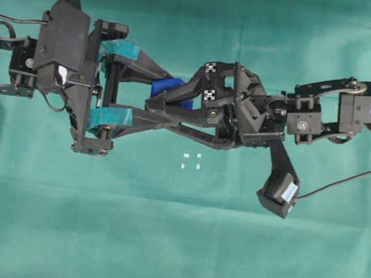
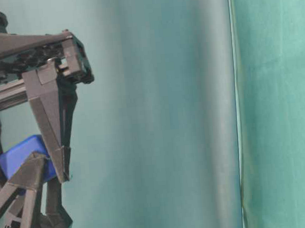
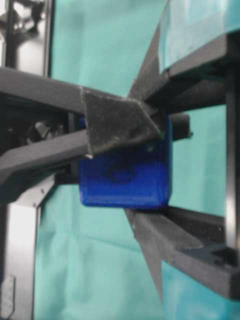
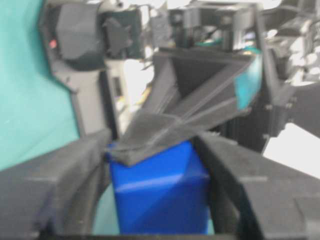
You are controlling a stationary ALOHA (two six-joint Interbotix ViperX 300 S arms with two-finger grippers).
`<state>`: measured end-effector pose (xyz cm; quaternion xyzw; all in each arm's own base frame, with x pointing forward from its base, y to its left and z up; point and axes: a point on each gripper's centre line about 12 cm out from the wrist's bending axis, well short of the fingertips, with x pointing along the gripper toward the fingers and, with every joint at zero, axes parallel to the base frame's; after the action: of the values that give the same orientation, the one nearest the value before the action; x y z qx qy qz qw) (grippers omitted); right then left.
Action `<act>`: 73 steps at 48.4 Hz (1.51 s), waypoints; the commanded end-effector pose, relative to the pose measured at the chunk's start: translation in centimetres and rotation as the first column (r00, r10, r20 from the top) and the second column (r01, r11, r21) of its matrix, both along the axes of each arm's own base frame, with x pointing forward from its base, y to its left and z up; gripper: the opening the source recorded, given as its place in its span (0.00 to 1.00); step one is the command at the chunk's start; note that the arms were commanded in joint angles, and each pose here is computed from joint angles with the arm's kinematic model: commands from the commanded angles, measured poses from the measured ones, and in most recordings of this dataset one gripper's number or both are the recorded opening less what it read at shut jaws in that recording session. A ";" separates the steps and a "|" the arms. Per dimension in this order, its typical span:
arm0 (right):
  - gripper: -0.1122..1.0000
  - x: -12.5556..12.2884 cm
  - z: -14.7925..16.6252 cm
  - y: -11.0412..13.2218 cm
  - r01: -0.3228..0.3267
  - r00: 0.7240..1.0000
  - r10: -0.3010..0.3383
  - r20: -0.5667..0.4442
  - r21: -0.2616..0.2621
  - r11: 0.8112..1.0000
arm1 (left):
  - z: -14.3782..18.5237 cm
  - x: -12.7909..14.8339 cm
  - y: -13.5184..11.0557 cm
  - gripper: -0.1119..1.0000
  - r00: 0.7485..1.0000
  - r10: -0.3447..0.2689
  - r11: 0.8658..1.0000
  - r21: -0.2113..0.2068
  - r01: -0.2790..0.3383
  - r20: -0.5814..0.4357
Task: Handover the blue block to the right arm after grasping it with the left arm, then place it in the designated position.
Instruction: 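Move the open right gripper to the cube held by the left, then close the right gripper on the cube and open the left gripper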
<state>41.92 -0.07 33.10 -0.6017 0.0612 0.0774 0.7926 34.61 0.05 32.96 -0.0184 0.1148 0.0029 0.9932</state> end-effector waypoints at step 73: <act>0.60 -1.1 1.7 -0.6 0.036 0.999 -0.037 0.020 0.008 0.999 | 1.6 -0.7 -1.0 0.99 0.999 -0.030 1.000 -0.004 0.030 0.023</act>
<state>41.75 -0.39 33.08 -0.5989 0.0782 0.0729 0.7936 34.33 -0.58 33.10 -0.0188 0.1218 -0.0060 0.9924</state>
